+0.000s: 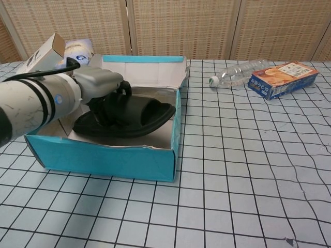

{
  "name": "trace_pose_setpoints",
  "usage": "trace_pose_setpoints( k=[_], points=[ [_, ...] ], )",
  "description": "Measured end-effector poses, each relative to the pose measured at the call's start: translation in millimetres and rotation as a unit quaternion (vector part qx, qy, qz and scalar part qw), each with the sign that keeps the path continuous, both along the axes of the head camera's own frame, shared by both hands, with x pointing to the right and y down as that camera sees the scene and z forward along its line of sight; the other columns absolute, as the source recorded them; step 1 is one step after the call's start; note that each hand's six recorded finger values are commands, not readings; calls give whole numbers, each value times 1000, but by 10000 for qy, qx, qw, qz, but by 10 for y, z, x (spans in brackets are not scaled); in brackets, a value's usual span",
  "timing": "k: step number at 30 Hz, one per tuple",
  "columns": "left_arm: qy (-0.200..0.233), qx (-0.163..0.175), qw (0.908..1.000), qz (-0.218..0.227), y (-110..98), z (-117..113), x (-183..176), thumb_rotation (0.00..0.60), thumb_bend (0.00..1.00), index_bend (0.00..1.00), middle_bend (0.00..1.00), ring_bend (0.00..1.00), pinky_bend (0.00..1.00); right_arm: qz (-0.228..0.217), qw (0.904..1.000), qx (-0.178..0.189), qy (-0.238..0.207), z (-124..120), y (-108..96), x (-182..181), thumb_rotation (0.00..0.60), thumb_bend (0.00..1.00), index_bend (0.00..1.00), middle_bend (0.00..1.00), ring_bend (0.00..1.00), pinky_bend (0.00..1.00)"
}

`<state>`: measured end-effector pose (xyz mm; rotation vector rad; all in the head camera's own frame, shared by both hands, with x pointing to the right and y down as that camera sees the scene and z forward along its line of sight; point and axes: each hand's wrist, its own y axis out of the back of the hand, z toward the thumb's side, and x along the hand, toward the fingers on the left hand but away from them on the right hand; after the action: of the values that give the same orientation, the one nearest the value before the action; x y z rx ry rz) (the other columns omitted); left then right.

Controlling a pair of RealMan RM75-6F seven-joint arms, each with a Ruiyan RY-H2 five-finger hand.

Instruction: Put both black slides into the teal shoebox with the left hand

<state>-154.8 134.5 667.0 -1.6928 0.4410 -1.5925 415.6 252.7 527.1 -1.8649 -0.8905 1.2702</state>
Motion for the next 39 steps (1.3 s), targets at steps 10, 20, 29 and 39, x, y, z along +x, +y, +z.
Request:
trace_pose_setpoints(
  k=[10, 20, 29, 39],
  points=[
    [-81, 170, 9994, -308, -205, 194, -85, 600, 391, 409, 712, 596, 510, -101, 9999, -133, -7, 46, 38, -48, 529, 153, 0, 0, 0, 0],
    [-170, 135, 9992, -337, -118, 486, -44, 600, 389, 246, 600, 561, 518, -190, 9995, -267, -22, 95, 69, -97, 528, 152, 0, 0, 0, 0],
    [116, 148, 9998, -23, -26, 396, 108, 563, 381, 0, 1, 7, 226, -231, 9993, -307, -27, 100, 86, -111, 529, 153, 0, 0, 0, 0],
    [107, 275, 9985, 466, 32, 127, 192, 577, 354, 0, 0, 0, 98, -294, 9991, -317, -49, 92, 111, -143, 528, 153, 0, 0, 0, 0]
  ],
)
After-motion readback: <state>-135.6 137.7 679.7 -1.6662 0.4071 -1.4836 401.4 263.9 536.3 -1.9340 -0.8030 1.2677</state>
